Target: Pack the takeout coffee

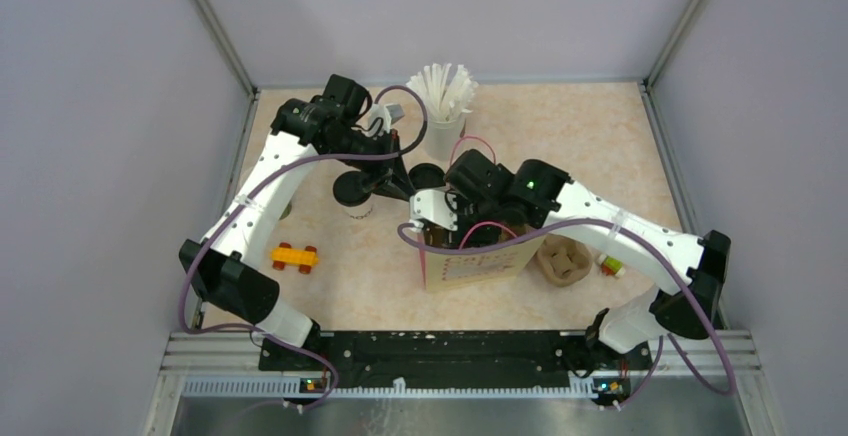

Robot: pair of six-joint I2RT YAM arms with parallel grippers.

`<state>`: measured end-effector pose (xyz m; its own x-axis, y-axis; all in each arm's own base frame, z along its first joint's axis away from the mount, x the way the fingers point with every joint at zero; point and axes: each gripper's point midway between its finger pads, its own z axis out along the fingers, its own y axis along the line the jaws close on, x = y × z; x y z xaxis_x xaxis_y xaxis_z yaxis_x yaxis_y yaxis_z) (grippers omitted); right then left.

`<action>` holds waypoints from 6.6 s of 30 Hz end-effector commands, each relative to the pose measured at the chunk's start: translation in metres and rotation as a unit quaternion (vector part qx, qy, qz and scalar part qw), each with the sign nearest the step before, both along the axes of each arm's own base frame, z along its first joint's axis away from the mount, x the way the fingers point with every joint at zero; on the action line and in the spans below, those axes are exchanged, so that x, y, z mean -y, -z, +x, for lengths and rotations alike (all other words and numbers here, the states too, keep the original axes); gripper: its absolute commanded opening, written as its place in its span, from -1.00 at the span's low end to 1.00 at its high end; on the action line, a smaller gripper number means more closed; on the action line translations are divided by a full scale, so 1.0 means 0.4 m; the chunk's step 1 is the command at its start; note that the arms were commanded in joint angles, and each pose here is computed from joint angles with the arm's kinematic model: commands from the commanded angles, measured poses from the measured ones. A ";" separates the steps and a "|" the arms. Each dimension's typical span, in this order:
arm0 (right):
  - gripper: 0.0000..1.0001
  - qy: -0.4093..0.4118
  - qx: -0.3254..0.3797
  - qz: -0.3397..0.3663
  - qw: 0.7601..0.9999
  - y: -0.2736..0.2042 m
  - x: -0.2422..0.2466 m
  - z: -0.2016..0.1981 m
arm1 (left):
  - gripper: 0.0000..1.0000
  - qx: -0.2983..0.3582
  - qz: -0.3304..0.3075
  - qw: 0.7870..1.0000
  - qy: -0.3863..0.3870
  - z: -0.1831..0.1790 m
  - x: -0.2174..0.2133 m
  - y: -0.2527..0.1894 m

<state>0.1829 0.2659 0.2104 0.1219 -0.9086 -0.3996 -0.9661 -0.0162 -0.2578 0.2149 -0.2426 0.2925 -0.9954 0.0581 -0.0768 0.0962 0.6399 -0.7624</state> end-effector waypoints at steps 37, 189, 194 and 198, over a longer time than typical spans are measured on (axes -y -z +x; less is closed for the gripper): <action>0.02 0.133 0.123 0.228 0.957 -0.319 -0.002 0.056 | 0.97 0.200 0.247 0.924 -0.212 0.171 -0.276 -0.035; 0.76 0.115 -0.101 0.122 0.981 -0.016 -0.536 -0.043 | 0.98 0.588 0.085 0.634 -0.495 -0.133 -0.604 -0.743; 0.84 0.131 -0.108 0.084 0.982 0.046 -0.528 -0.043 | 0.98 0.586 0.091 0.636 -0.494 -0.129 -0.604 -0.728; 0.86 0.126 -0.108 0.086 0.982 0.058 -0.542 -0.050 | 0.97 0.585 0.093 0.641 -0.488 -0.126 -0.599 -0.719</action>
<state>0.1676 0.4747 0.1700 -0.2129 -0.8400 -0.4990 -0.9659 0.2579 -0.0220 0.1682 -0.0055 0.5695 0.1229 -0.4351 -0.8919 0.0013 0.8988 -0.4383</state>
